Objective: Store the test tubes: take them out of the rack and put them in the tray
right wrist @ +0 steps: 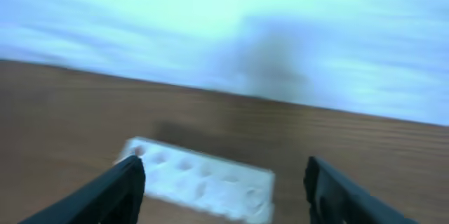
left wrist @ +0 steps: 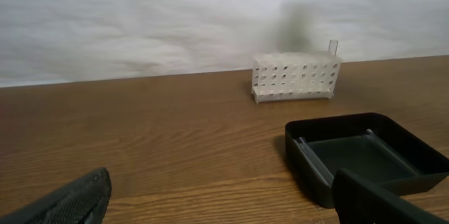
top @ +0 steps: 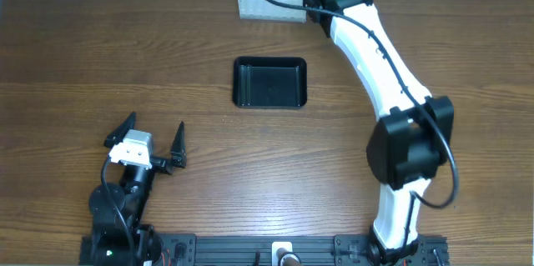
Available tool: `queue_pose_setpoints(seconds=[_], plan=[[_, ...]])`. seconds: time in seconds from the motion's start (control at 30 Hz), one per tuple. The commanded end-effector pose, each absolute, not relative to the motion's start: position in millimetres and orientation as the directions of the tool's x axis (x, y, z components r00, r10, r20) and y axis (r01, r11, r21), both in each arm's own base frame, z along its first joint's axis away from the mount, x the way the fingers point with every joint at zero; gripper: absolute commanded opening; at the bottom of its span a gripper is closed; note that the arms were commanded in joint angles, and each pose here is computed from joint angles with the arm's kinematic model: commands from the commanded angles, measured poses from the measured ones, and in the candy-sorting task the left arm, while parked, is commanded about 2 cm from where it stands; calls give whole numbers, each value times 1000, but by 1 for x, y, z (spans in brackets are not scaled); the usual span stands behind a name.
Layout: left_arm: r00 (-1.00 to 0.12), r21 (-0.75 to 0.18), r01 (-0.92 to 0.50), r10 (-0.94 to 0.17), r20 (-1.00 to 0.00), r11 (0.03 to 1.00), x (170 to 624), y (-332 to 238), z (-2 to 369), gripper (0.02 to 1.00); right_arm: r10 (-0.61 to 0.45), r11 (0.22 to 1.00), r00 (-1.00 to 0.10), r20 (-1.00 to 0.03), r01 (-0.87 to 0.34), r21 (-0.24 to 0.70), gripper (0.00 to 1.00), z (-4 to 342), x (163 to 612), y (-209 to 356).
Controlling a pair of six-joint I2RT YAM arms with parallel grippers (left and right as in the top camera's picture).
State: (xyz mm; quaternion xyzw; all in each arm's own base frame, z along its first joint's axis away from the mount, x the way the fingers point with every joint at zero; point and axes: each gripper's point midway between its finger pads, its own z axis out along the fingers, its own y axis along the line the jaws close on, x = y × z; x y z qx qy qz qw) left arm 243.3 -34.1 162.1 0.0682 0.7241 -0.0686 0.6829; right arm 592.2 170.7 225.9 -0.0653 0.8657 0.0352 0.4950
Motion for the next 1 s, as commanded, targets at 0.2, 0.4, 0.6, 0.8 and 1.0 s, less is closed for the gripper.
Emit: queue_pose_setpoints(seconds=[0.2, 0.4, 0.6, 0.8, 1.0], plan=[[-58, 4, 198, 15, -998, 980, 243, -34, 160, 1000, -104, 993, -579, -808, -110, -49, 744, 137, 616, 160], [-58, 4, 197, 15, -998, 980, 243, -34, 160, 1000, -85, 995, -603, -793, -95, -35, 709, 123, 615, 159], [-58, 3, 198, 15, -998, 980, 243, -34, 160, 1000, -85, 995, -618, -782, -93, -34, 588, 120, 613, 158], [-58, 4, 197, 15, -998, 980, 243, -34, 160, 1000, -72, 996, -646, -760, -82, -25, 551, 113, 607, 158], [-58, 4, 198, 15, -998, 980, 243, -34, 160, 1000, -68, 997, -646, -760, -81, -20, 441, 113, 606, 160]])
